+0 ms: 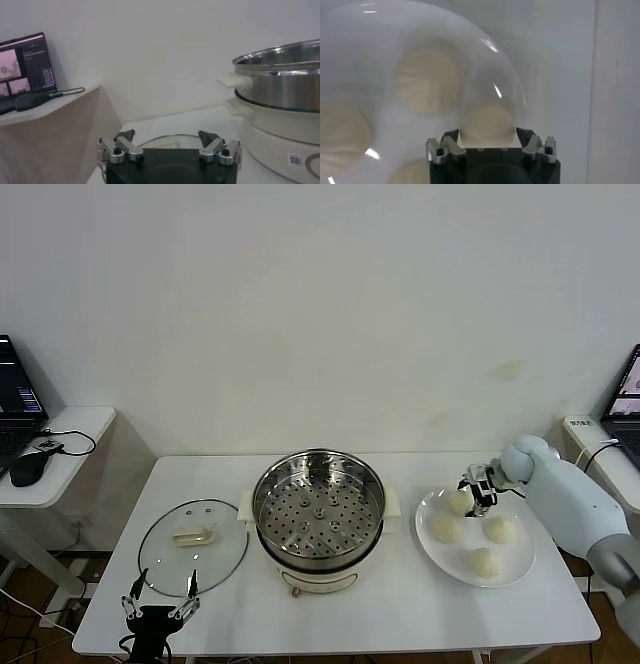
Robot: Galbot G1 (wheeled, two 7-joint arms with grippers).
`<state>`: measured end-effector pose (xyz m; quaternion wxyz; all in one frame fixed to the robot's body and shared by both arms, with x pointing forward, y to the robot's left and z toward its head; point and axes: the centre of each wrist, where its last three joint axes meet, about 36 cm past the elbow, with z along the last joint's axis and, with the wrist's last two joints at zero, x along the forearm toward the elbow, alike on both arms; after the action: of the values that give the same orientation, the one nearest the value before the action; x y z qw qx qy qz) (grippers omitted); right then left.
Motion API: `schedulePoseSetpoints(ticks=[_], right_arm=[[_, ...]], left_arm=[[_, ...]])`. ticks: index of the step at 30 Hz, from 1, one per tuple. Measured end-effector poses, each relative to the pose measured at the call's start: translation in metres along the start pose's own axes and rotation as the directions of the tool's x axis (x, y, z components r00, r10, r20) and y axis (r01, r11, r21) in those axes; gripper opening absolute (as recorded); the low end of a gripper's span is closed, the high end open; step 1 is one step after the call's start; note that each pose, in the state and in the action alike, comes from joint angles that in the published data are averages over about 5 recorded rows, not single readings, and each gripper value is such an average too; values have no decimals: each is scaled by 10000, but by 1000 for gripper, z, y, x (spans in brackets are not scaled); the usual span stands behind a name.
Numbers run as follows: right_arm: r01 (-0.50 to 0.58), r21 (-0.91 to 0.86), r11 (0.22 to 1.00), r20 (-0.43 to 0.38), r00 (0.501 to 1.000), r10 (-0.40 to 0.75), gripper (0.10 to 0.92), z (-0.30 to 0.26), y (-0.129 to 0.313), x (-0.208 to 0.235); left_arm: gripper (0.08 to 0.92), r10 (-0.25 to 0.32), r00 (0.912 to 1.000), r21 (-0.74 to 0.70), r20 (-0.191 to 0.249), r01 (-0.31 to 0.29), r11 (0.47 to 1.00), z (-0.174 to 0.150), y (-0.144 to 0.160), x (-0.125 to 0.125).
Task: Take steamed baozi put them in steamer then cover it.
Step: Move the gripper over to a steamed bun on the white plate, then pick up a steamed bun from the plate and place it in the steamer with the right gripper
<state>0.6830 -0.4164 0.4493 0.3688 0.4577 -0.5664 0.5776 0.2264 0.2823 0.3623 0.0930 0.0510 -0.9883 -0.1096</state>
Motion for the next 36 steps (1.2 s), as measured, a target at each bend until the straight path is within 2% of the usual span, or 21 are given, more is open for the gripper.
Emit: schedulePoseSetpoints(ticks=[9,18,27,36], right_arm=[[182,42,9998,-67,9998,-181,633,3,1,5],[112,95,9999,-20,9999,-112,619,6,-2,24],[-509,211,9985,390,9980,500,627,6,-19,97],[-1454,1141,9828,1361,9822,1296,628,-41,-51,174]], left_arm=[[823,-33,10000,65,58,32,10000,-2,-1,0],[823,16,9998,147,201,-19,9999,-7,-2,-2],[823,167,9996,313,241,-175,9994,-8,-1,-4],[823,343,9987,470,377,-361,9982,-11,-1,-5]])
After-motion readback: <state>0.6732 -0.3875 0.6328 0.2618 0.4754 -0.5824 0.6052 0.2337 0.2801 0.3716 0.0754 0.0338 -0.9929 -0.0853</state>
